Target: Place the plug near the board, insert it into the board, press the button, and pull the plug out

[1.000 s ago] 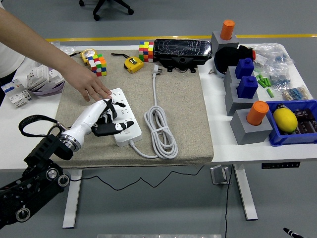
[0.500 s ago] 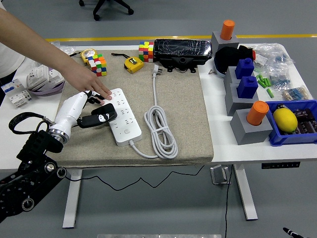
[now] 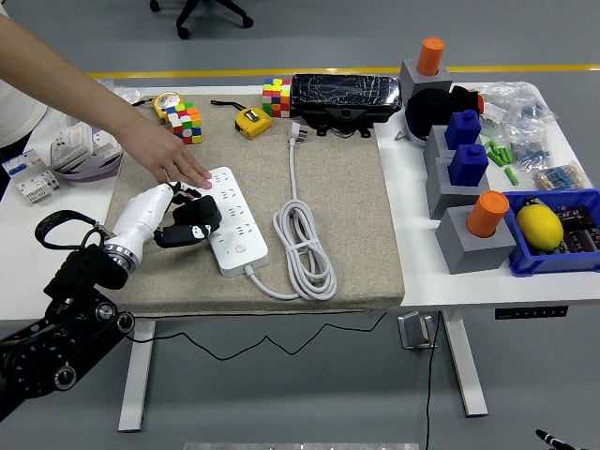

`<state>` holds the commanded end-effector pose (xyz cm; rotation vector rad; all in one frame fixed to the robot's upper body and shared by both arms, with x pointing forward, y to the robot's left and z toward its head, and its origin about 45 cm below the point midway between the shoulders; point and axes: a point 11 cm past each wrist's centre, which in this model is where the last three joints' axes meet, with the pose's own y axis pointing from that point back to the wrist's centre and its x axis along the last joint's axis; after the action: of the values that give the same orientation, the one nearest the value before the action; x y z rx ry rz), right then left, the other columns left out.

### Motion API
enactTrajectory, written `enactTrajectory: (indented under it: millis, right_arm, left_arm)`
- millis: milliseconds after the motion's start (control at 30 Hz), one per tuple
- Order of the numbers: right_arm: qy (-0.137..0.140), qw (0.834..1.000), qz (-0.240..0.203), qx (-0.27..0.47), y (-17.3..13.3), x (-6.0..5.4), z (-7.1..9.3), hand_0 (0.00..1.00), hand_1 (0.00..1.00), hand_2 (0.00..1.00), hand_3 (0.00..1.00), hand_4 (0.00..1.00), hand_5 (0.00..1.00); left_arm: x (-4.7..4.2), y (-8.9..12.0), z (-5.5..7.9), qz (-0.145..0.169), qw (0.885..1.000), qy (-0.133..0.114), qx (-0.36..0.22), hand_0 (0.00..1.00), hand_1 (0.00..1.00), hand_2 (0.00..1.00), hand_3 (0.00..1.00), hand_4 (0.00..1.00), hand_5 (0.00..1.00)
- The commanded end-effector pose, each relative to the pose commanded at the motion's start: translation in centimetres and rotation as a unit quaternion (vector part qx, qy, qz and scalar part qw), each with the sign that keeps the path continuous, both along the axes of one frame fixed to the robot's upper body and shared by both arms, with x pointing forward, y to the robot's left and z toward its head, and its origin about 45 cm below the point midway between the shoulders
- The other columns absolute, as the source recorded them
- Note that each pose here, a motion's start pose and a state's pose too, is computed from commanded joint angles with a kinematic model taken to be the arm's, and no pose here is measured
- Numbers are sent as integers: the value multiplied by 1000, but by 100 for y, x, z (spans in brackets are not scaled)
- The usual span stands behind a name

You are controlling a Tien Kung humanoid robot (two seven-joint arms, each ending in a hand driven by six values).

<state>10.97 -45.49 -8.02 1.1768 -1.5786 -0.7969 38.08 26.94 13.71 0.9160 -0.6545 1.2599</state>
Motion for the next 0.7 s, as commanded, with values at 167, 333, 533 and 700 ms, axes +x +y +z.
enactTrajectory:
  millis: [167,333,533,700]
  right_arm:
    - [1,1000,0,-1,-5,-7,0,651,647,639,563,989,557]
    - [1,1000,1,0,-1,-9,-2,651,646,639,563,989,558]
    - [0,1000,1,0,1,2,0,651,647,639,563,989,558]
    - [0,1000,1,0,-2,3,2,651,647,639,564,989,557]
  left_arm:
    - [7,-42,-22,-3,1000,0,1,543,529,494,543,704,205]
    - [17,-51,-13,-1,1000,-10,4,395,415,414,497,613,130]
    - [30,-51,16,-2,1000,-23,6,360,392,373,461,581,53]
    - [22,-41,104,-6,998,-56,-7,352,392,364,450,588,27]
